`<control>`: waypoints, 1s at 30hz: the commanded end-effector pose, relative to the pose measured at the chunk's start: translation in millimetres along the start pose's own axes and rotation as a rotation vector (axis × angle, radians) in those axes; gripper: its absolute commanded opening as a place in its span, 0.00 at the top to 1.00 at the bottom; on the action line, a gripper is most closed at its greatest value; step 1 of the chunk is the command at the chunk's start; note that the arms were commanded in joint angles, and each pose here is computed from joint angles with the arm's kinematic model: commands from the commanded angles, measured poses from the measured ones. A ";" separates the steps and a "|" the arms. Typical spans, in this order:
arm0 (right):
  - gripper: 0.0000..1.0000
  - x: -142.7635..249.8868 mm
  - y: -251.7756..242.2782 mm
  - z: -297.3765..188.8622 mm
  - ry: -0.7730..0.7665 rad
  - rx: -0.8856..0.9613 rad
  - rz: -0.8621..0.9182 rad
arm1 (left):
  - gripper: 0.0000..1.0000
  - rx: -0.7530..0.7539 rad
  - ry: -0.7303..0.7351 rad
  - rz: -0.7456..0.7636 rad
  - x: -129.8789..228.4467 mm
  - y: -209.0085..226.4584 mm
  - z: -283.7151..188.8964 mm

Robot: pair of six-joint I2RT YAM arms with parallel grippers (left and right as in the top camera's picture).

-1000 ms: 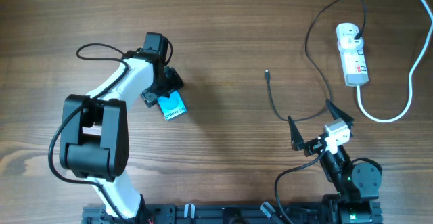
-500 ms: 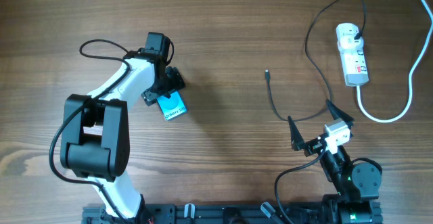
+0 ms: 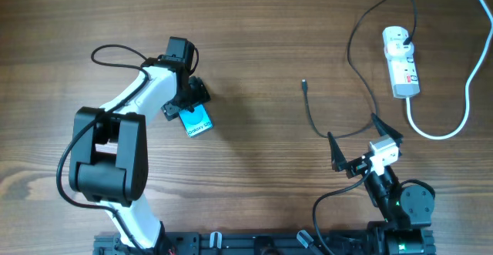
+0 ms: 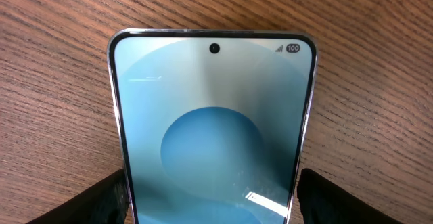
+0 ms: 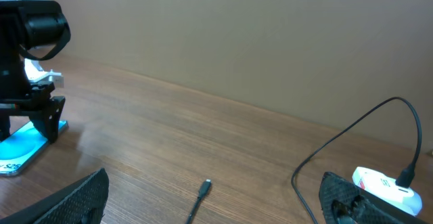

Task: Plug charger to phone and switch on socket
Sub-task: 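Hold the phone upright with the left gripper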

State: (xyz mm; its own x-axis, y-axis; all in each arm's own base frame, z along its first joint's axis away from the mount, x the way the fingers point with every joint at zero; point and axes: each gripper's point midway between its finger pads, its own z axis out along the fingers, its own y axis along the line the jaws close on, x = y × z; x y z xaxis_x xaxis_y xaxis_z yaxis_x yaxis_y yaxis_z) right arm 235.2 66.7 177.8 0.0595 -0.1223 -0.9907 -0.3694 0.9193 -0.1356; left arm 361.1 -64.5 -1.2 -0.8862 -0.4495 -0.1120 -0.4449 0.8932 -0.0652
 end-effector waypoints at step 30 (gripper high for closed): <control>0.00 -1.1 2.3 0.1 -0.006 -0.012 0.000 | 0.08 -0.044 0.082 0.002 19.7 11.5 19.1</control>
State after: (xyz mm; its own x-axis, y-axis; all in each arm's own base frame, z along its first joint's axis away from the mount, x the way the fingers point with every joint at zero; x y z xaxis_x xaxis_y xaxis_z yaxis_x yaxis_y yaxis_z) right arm 235.2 66.8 177.6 0.0587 -0.1223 -0.9908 -0.3699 0.9192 -0.1354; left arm 358.8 -62.5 -1.8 -0.8870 -0.4490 -0.1076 -0.4461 0.8935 -0.0509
